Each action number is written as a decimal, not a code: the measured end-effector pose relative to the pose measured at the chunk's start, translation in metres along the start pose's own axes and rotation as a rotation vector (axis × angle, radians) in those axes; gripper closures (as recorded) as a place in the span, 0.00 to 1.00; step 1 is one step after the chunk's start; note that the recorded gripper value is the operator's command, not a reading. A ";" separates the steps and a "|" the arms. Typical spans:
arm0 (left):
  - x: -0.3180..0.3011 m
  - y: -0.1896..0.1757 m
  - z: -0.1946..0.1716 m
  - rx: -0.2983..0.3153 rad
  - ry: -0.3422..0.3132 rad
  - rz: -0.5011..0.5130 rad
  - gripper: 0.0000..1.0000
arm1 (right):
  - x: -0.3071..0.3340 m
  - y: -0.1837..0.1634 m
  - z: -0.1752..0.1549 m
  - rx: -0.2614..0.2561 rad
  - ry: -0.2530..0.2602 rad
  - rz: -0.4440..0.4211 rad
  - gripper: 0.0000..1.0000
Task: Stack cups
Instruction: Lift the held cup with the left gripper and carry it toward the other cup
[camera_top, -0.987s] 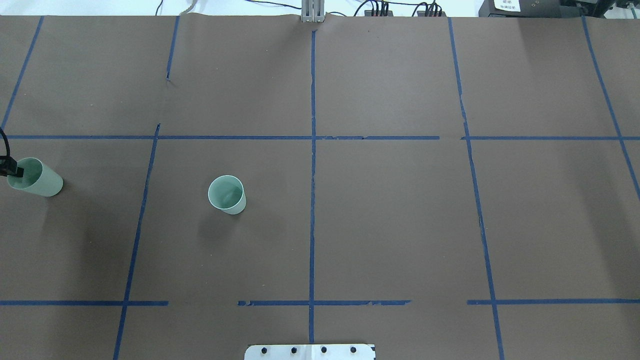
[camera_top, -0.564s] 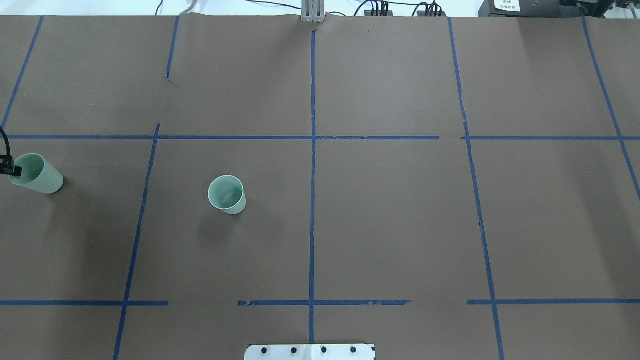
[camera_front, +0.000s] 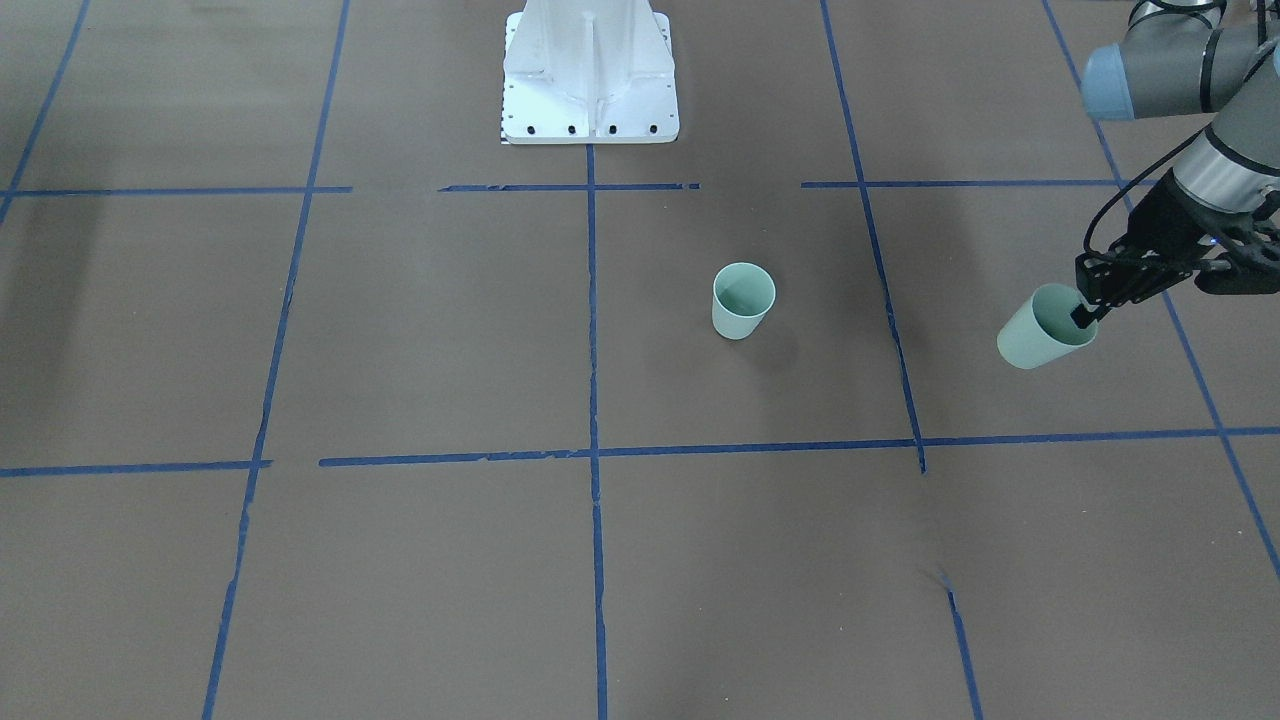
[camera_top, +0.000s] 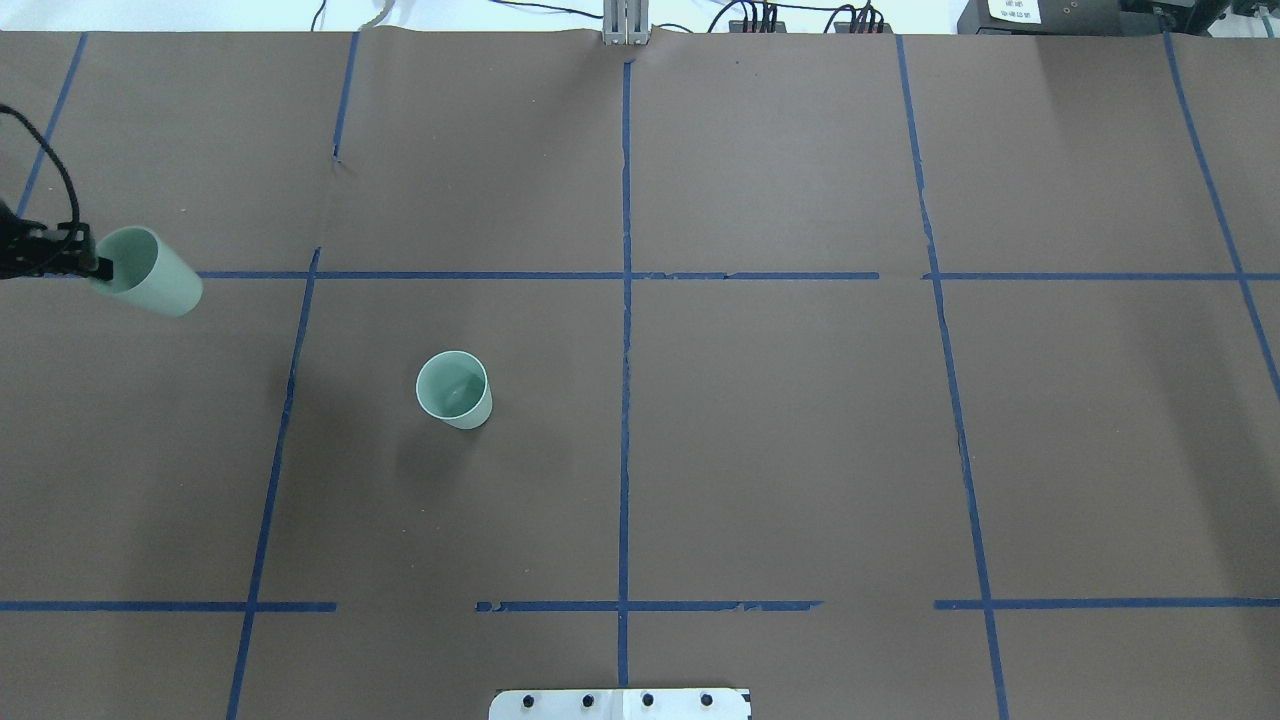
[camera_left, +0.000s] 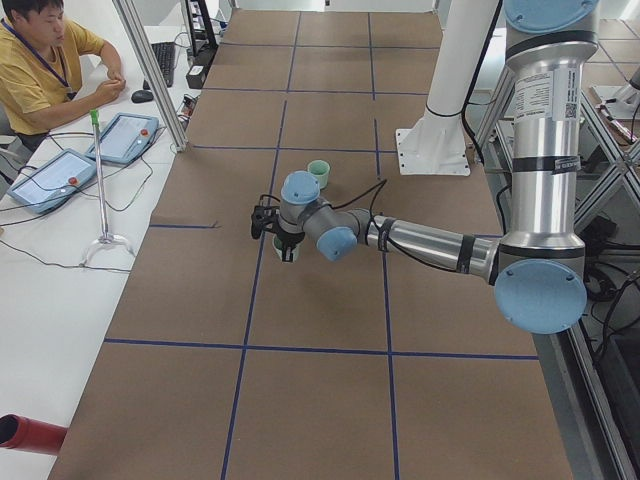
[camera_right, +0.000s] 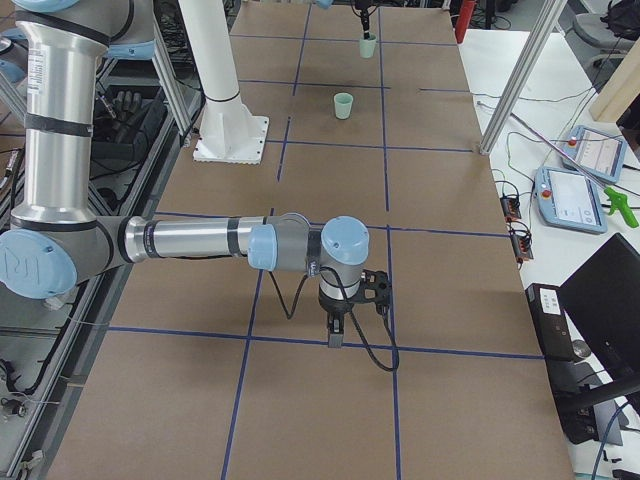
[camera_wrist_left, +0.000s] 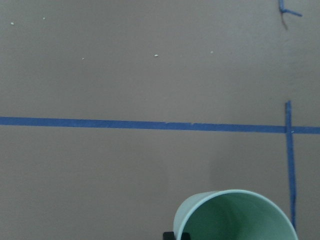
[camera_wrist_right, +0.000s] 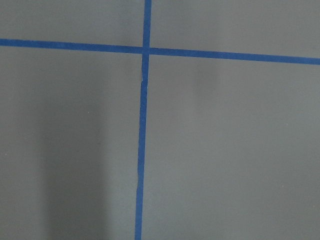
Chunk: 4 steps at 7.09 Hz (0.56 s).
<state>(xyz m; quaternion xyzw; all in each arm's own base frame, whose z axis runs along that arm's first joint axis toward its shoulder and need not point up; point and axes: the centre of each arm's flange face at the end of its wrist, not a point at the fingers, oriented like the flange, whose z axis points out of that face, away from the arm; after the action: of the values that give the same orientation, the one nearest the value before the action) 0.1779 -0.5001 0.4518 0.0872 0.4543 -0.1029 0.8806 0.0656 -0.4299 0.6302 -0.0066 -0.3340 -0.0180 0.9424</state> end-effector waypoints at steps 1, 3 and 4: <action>0.047 -0.010 -0.004 0.006 0.017 -0.057 1.00 | 0.000 0.000 0.000 0.000 0.000 0.000 0.00; 0.151 -0.010 0.002 -0.007 -0.012 -0.122 1.00 | 0.000 0.000 0.000 0.000 0.000 0.000 0.00; 0.194 0.004 0.002 -0.028 -0.036 -0.140 1.00 | 0.000 0.000 0.000 0.000 0.000 0.000 0.00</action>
<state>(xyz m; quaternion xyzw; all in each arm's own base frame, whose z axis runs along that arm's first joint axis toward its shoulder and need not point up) 0.2906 -0.5167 0.2948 0.0410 0.4449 -0.1592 0.8803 0.0657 -0.4299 0.6302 -0.0066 -0.3340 -0.0177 0.9424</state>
